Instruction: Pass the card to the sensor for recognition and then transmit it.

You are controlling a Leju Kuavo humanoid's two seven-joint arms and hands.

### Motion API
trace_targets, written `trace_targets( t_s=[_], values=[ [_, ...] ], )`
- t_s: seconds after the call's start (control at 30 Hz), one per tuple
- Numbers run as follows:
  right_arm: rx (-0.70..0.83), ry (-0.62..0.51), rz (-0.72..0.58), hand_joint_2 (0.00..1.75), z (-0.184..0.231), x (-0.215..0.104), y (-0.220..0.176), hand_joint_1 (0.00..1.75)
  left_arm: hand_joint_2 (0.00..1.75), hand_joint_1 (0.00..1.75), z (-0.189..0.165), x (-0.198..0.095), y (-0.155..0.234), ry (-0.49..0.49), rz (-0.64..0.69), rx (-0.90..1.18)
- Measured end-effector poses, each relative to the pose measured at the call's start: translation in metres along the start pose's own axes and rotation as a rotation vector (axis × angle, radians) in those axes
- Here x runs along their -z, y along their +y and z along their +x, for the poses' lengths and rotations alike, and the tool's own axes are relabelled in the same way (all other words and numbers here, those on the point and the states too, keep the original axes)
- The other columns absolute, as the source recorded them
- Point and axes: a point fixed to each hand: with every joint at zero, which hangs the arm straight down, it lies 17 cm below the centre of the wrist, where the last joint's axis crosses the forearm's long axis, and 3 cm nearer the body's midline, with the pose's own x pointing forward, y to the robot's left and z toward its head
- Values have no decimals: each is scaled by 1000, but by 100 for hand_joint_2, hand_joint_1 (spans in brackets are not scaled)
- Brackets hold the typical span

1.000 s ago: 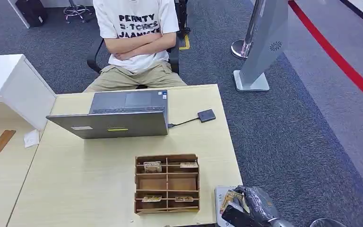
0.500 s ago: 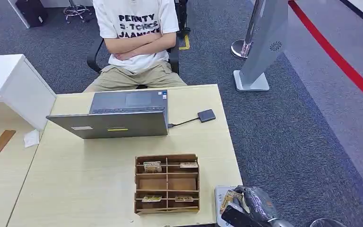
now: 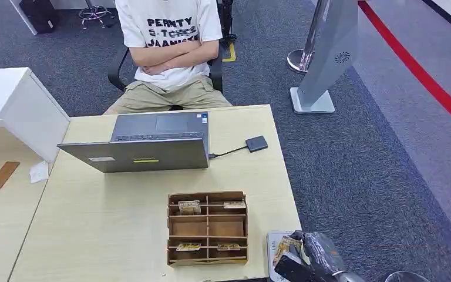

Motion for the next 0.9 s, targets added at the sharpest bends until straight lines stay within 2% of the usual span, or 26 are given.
trace_targets(
  t_s=[0.9],
  values=[
    [1, 1, 1, 175, 0, 0, 1, 175, 0, 0, 0, 0, 0, 1, 3, -1]
  ],
)
